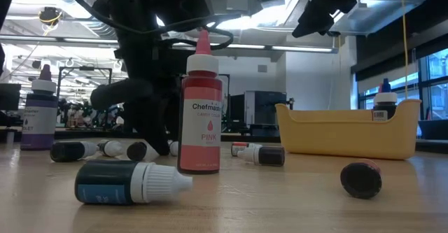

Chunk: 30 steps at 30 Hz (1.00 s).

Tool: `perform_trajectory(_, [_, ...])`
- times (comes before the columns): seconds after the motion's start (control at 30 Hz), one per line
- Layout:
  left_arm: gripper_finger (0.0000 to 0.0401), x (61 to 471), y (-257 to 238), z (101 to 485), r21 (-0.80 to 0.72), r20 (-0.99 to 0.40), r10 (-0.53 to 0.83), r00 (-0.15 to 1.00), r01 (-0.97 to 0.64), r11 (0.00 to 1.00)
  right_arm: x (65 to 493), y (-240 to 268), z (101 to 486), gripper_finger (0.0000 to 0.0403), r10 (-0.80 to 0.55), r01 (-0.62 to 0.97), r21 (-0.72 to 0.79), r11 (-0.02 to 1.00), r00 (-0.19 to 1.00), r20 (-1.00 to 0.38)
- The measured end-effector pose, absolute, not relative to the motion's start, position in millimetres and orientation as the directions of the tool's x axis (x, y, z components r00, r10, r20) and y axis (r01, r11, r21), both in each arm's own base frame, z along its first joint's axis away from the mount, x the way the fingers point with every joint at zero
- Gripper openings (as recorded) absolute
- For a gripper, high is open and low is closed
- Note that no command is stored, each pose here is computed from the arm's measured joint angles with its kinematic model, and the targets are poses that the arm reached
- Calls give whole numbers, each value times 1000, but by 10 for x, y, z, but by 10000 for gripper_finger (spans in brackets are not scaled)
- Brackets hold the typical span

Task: Pick & Place food coloring
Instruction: Put the small green food coloring bottle in the yellow bin

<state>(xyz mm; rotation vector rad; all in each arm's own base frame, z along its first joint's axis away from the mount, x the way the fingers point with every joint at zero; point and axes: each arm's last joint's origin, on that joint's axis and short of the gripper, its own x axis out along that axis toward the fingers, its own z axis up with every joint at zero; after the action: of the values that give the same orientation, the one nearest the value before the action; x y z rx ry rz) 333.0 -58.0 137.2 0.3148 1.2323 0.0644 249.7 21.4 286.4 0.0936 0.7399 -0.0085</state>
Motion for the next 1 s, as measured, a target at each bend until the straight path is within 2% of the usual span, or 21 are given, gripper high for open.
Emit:
perform_trajectory(0.1, [259, 3330, -580, 1372, 269, -916, 218, 336, 115, 956, 2497, 215, 2864, 184, 26, 40, 82, 996, 739, -673])
perform_trajectory(0.27, [257, 3335, -582, 1372, 249, -922, 191, 338, 136, 959, 2497, 214, 2864, 184, 25, 41, 82, 996, 739, -673])
perform_trajectory(0.5, [246, 3350, -598, 1375, 287, -924, 156, 350, 363, 886, 2497, 215, 2865, 184, 26, 40, 82, 996, 739, -673])
perform_trajectory(0.63, [238, 3352, -604, 1376, 276, -929, 123, 348, 436, 856, 2497, 214, 2865, 184, 25, 42, 83, 996, 739, -673])
perform_trajectory(0.83, [205, 3348, -615, 1372, 237, -938, 77, 339, 462, 855, 2497, 215, 2865, 184, 26, 42, 84, 996, 739, -673])
perform_trajectory(1.0, [161, 3344, -598, 1367, 174, -945, 33, 325, 413, 894, 2498, 215, 2864, 184, 26, 42, 84, 996, 739, -673])
